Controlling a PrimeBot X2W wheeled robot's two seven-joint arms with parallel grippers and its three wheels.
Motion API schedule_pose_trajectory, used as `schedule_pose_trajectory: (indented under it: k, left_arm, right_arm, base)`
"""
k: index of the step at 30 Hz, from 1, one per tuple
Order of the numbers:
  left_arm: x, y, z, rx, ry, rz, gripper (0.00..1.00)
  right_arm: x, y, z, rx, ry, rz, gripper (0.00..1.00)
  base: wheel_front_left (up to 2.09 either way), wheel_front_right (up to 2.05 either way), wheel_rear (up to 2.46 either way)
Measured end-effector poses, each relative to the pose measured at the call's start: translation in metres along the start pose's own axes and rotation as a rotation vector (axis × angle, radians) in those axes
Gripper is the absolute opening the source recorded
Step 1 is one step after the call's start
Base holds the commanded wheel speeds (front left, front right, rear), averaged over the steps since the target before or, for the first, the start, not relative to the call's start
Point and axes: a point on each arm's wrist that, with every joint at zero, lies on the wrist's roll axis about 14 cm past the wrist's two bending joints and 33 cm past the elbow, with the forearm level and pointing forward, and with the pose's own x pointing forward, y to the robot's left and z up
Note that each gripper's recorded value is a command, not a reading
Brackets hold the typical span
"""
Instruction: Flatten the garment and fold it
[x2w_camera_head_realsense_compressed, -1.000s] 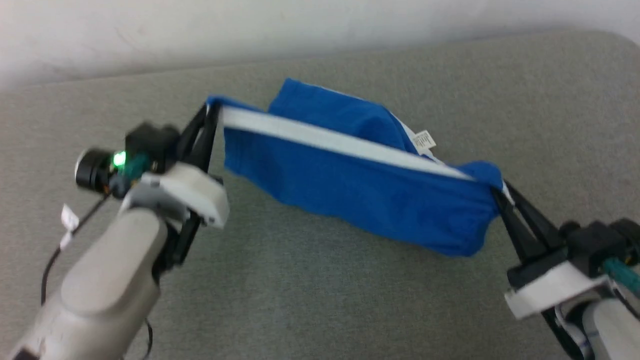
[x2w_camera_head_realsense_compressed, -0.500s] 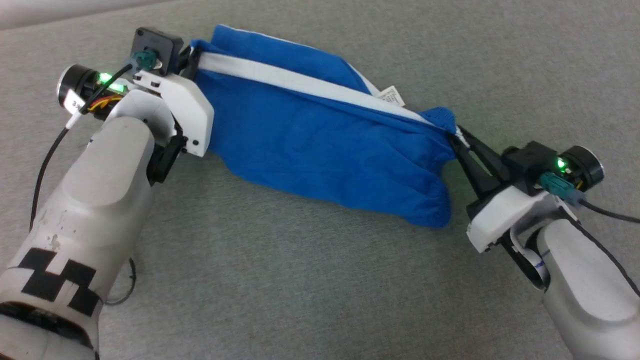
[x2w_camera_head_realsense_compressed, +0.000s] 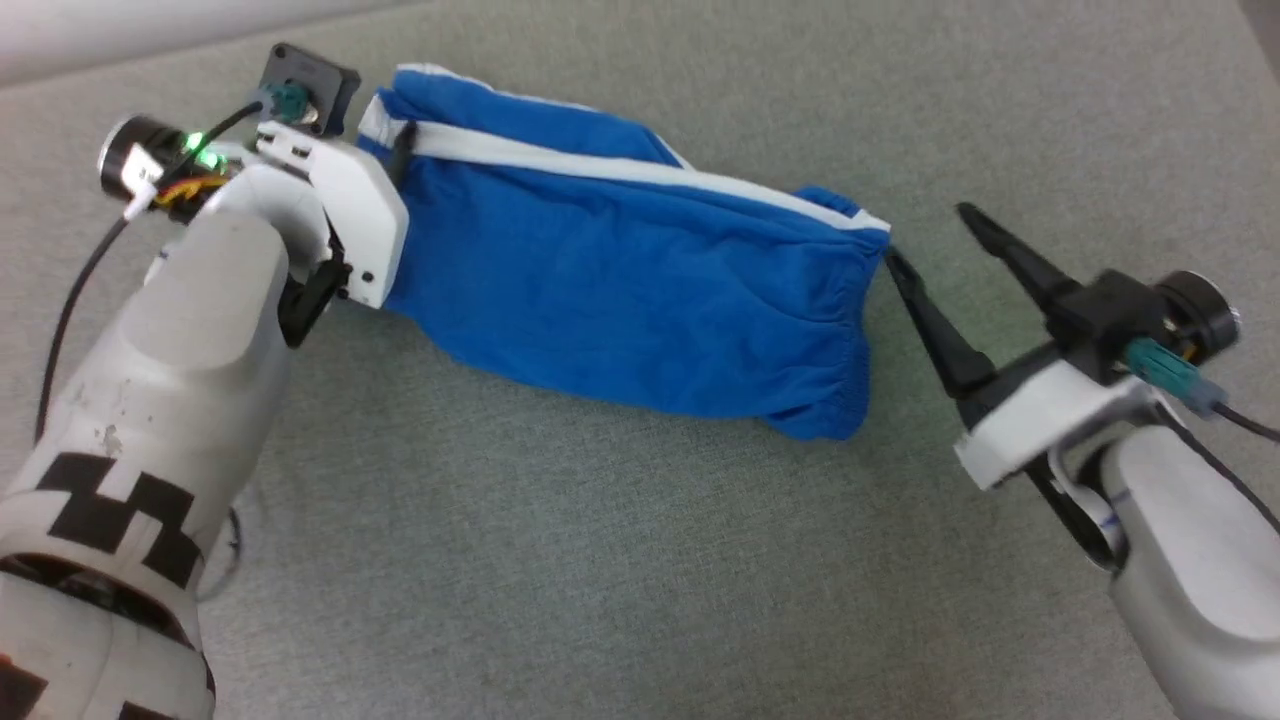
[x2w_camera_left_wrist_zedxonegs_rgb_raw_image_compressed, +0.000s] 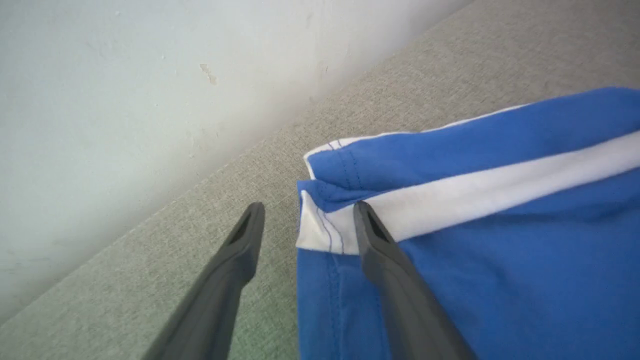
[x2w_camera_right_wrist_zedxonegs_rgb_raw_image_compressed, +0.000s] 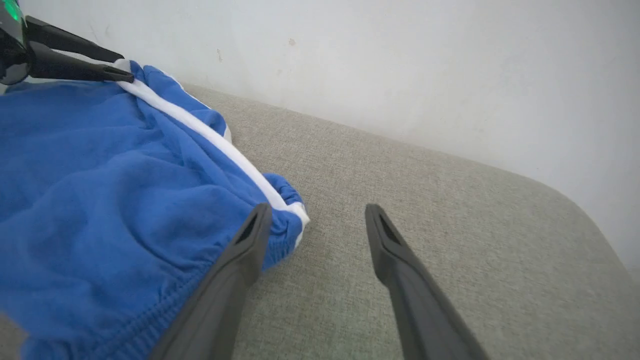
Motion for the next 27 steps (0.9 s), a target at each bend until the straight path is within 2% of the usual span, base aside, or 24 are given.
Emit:
schedule_pose_trajectory:
  k: [6, 10, 15, 17, 21, 27]
  left_arm:
    - [-0.023, 0.020, 0.057, 0.117, -0.012, 0.034, 1.00]
    - [-0.036, 0.001, 0.061, 0.155, 0.123, -0.018, 1.00]
    - [-0.052, -0.009, 0.032, 0.186, 0.374, -0.088, 1.00]
    - [-0.054, -0.007, 0.026, 0.212, 0.423, -0.099, 1.00]
    - [-0.050, -0.007, 0.005, 0.195, 0.531, -0.129, 1.00]
    - [-0.040, -0.022, -0.030, 0.188, 0.677, -0.189, 1.00]
  right_arm:
    - [-0.028, -0.002, 0.034, -0.016, -0.092, -0.026, 1.00]
    - [-0.044, 0.002, 0.051, -0.026, -0.125, -0.034, 1.00]
    - [-0.053, 0.005, 0.064, -0.020, -0.155, -0.046, 1.00]
    - [-0.053, 0.005, 0.064, -0.016, -0.153, -0.049, 1.00]
    - [-0.052, 0.009, 0.056, 0.009, -0.134, -0.053, 1.00]
    - [-0.051, 0.006, 0.037, 0.047, -0.083, -0.075, 1.00]
  base:
    - [0.00, 0.00, 0.00]
    - [0.00, 0.00, 0.00]
    - [0.00, 0.00, 0.00]
    - [0.00, 0.00, 0.00]
    - [0.00, 0.00, 0.00]
    - [0.00, 0.00, 0.00]
